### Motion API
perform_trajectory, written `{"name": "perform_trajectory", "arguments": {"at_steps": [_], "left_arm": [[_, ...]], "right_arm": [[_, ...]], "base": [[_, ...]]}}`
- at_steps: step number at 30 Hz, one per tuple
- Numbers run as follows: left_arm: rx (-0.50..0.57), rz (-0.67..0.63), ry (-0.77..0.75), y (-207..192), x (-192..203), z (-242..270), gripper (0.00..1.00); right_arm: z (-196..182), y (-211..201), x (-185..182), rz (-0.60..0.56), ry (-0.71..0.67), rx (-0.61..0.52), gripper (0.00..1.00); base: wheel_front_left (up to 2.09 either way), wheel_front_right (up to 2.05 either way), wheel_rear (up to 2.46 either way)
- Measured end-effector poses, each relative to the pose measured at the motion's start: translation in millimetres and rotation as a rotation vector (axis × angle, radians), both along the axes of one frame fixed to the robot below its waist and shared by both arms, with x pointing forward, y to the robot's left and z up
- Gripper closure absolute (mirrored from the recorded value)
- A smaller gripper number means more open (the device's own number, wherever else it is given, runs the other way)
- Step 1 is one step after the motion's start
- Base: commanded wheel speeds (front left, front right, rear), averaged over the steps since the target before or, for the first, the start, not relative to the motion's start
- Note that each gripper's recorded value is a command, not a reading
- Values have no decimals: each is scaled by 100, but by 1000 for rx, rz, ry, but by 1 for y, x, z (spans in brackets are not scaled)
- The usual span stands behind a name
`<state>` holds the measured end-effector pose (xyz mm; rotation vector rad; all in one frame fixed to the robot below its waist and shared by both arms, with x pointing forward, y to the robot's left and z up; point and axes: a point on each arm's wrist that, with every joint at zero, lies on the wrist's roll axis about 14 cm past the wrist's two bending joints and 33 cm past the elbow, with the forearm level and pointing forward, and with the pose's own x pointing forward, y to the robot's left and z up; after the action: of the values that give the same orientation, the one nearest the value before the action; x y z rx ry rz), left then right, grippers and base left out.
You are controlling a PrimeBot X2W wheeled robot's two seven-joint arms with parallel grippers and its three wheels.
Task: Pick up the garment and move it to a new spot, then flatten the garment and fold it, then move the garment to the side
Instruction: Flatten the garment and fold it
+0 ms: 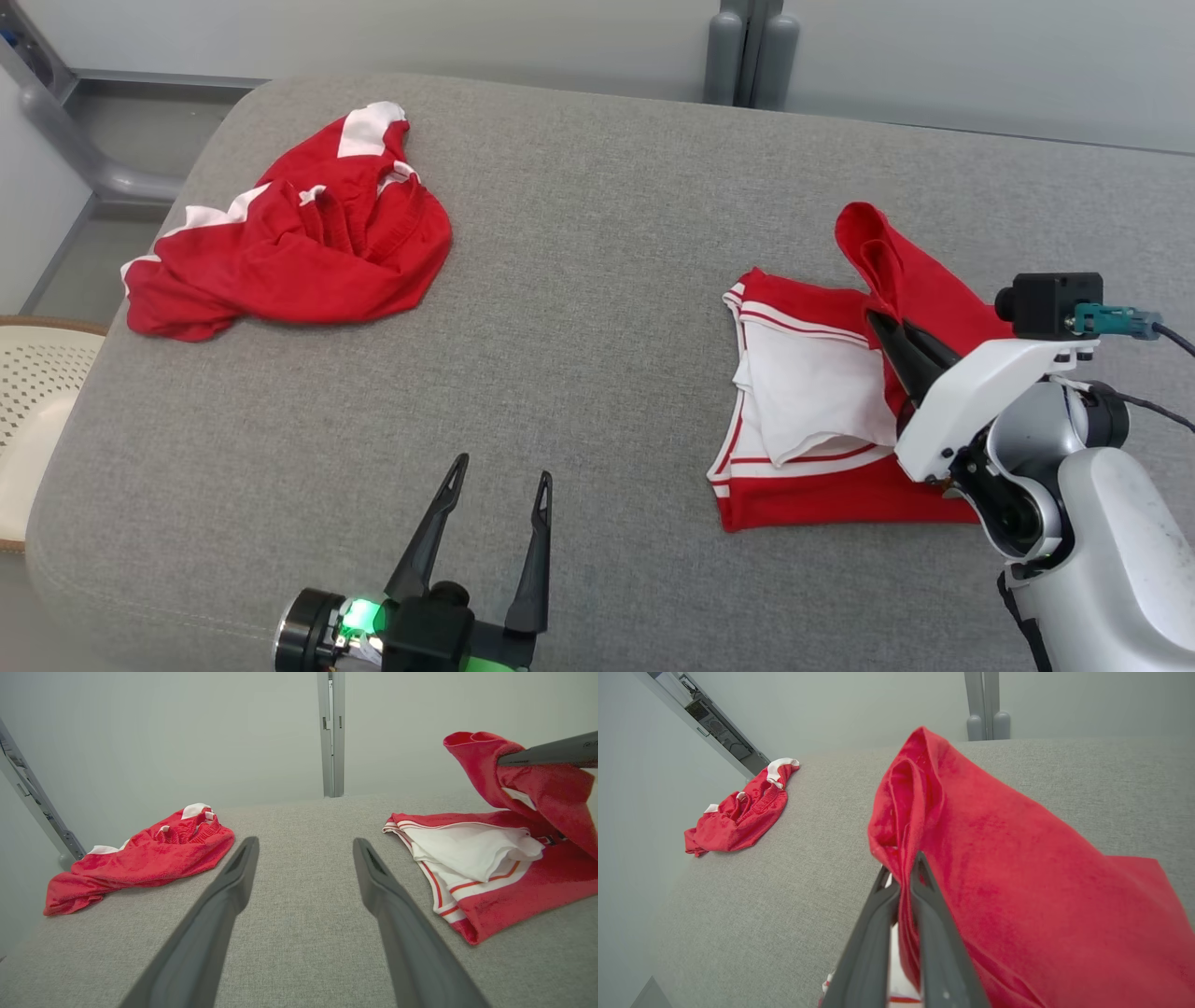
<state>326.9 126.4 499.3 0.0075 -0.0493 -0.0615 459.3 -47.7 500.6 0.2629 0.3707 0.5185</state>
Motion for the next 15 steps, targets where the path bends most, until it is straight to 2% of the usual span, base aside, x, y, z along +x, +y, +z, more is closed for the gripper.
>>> {"name": "perform_trajectory", "arguments": {"at_steps": [12,13,14,15], "left_arm": [[-15,20,33,4,0,-9,0],[-18,20,34,3,-1,-9,0],[-20,20,34,3,-1,-9,0],[-21,22,33,4,0,-8,0]], "right_arm": [[-27,42,-6,74,74,35,100],[-29,44,-7,79,81,37,92],[-31,46,-8,83,87,37,55],[-32,48,-9,85,91,38,10]], "base": [[0,0,0],[0,0,0],[0,0,0],[0,0,0]]}}
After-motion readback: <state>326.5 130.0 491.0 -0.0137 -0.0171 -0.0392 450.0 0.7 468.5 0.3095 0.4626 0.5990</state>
